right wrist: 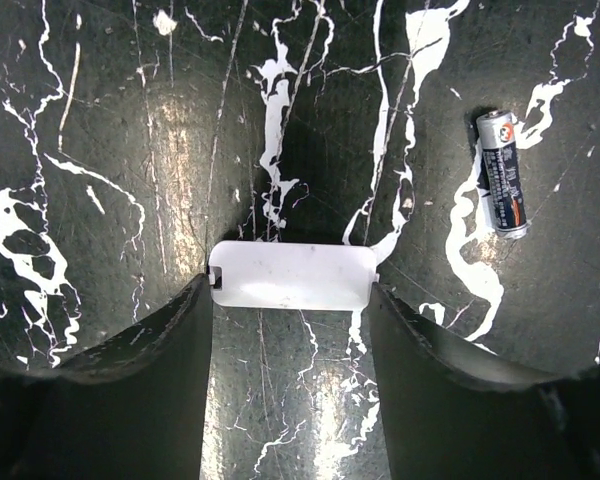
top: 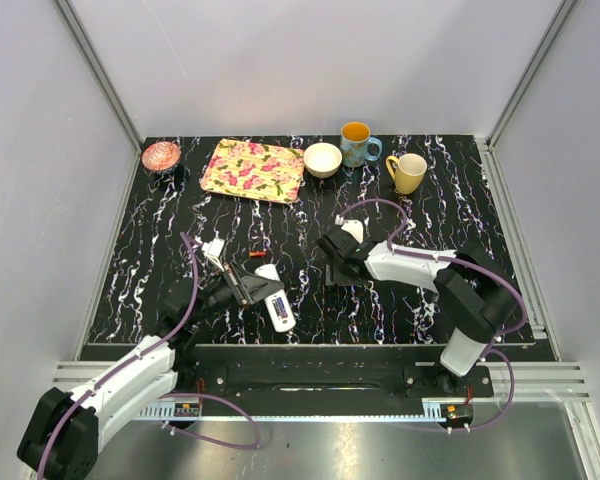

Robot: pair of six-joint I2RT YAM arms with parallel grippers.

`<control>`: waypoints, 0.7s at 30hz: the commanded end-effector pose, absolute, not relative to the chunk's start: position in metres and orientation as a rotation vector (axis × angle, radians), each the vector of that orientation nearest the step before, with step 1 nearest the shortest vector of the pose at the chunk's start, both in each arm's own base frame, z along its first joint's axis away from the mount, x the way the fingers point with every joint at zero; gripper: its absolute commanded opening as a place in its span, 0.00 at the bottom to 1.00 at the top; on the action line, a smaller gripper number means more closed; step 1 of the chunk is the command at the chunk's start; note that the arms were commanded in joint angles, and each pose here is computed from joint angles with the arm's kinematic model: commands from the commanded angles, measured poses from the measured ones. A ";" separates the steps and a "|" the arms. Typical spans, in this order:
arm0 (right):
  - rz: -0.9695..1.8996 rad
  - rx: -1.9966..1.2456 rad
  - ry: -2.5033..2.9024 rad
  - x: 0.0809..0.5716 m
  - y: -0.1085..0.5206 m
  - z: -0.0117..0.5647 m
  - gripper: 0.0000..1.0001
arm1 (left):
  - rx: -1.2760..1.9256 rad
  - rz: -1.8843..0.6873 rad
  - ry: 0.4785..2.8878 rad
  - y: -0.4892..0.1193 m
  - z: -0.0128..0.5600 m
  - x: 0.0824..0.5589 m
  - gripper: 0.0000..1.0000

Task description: Load the batteries into the remote control

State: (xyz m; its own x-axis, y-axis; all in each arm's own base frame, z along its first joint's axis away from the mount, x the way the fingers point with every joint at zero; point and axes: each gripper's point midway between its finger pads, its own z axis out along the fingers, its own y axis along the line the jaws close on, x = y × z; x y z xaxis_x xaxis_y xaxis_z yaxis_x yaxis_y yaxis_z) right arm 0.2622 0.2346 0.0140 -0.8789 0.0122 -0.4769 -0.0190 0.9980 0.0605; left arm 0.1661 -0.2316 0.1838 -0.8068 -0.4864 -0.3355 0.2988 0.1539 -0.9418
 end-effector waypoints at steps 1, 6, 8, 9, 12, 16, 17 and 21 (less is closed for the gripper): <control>0.108 -0.133 2.764 0.237 0.233 -0.015 0.50 | -0.158 -1.706 1.781 -0.230 0.194 0.170 0.00; 0.118 -0.348 2.759 0.235 0.235 -0.017 0.45 | -0.151 -1.714 1.774 -0.229 0.196 0.168 0.00; 0.146 -0.424 2.755 0.234 0.238 -0.015 0.43 | -0.152 -1.711 1.774 -0.229 0.195 0.167 0.00; 0.159 -0.482 2.746 0.234 0.240 -0.013 0.43 | -0.151 -1.712 1.773 -0.228 0.195 0.167 0.00; 0.216 -0.611 2.726 0.234 0.249 -0.006 0.41 | -0.149 -1.714 1.774 -0.228 0.194 0.166 0.00; 0.286 -0.777 2.650 0.242 0.268 0.013 0.38 | -0.139 -1.723 1.772 -0.229 0.194 0.164 0.00; 0.289 -0.840 2.605 0.249 0.275 0.021 0.37 | -0.134 -1.726 1.772 -0.229 0.194 0.163 0.00; 0.260 -1.089 2.473 0.260 0.289 0.039 0.36 | -0.118 -1.732 1.767 -0.229 0.195 0.161 0.00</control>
State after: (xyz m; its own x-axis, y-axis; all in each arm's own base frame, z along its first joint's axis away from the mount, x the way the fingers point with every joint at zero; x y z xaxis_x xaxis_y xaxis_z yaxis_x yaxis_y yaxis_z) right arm 0.2559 0.2655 0.0189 -0.7719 -0.4690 -0.4292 -0.5361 0.8431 0.0429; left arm 0.1629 -0.2302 0.1814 -0.8053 -0.4850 -0.3411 0.3064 0.1522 -0.9397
